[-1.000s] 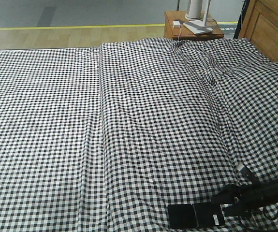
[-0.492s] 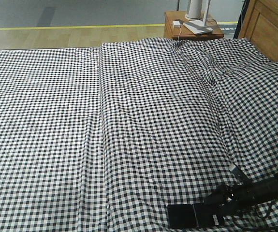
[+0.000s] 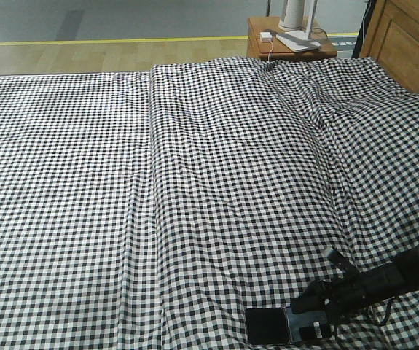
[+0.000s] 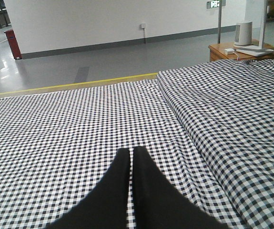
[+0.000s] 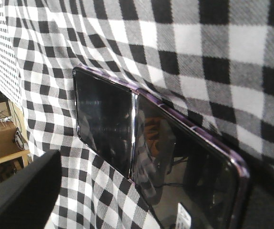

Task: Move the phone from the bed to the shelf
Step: 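Close the right gripper on the phone's edge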

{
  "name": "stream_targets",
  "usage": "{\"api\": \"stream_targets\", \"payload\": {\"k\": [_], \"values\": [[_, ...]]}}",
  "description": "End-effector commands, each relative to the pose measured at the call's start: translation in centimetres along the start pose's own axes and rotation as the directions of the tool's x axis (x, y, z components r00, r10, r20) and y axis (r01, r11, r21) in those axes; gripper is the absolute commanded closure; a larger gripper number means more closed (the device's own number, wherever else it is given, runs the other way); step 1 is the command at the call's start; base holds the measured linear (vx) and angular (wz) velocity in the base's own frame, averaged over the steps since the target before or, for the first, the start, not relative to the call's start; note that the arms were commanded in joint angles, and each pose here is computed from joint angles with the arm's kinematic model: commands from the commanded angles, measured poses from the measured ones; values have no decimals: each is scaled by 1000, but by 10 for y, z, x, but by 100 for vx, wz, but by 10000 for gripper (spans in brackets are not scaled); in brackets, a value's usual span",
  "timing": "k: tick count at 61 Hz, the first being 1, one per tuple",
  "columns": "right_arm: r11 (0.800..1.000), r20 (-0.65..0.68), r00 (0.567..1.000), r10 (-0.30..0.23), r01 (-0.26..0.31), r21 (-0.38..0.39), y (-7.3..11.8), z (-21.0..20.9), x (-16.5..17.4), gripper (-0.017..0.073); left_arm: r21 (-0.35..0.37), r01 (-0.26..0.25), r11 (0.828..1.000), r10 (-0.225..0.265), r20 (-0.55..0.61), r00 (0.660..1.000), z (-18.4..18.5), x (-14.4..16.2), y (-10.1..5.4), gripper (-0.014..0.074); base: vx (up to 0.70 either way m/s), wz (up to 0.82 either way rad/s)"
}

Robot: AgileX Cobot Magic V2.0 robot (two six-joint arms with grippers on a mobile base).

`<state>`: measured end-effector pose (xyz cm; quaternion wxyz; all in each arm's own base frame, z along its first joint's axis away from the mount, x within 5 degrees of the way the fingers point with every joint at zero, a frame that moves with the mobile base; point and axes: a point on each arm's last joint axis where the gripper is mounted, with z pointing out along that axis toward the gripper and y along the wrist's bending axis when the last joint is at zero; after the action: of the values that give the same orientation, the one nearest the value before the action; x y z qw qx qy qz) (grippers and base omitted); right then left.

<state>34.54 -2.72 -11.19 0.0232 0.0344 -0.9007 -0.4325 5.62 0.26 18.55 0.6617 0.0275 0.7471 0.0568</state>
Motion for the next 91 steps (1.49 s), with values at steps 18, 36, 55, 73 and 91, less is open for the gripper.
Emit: {"api": "stream_targets", "payload": {"k": [18, 36, 55, 73, 91], "values": [[995, -11, 996, -87, 86, -54, 18, -15, -8, 199, -6, 15, 1000, -14, 105, 994, -3, -14, 2, 592, 0, 0], [989, -64, 987, -144, 142, -48, 17, -16, -3, 575, -6, 15, 1000, -14, 105, 994, -3, -14, 2, 592, 0, 0], [966, -72, 973, -221, 208, -156, 27, -19, -1, 569, -6, 15, 1000, -14, 105, 994, -3, -14, 2, 592, 0, 0], [947, -40, 957, -288, 278, -164, 48, -40, -12, 569, -6, 15, 1000, -14, 105, 994, -3, -14, 2, 592, 0, 0], [934, -1, 943, -332, 328, -140, 78, -69, -26, 569, -6, 15, 1000, -14, 105, 994, -3, -14, 2, 592, 0, 0]]}}
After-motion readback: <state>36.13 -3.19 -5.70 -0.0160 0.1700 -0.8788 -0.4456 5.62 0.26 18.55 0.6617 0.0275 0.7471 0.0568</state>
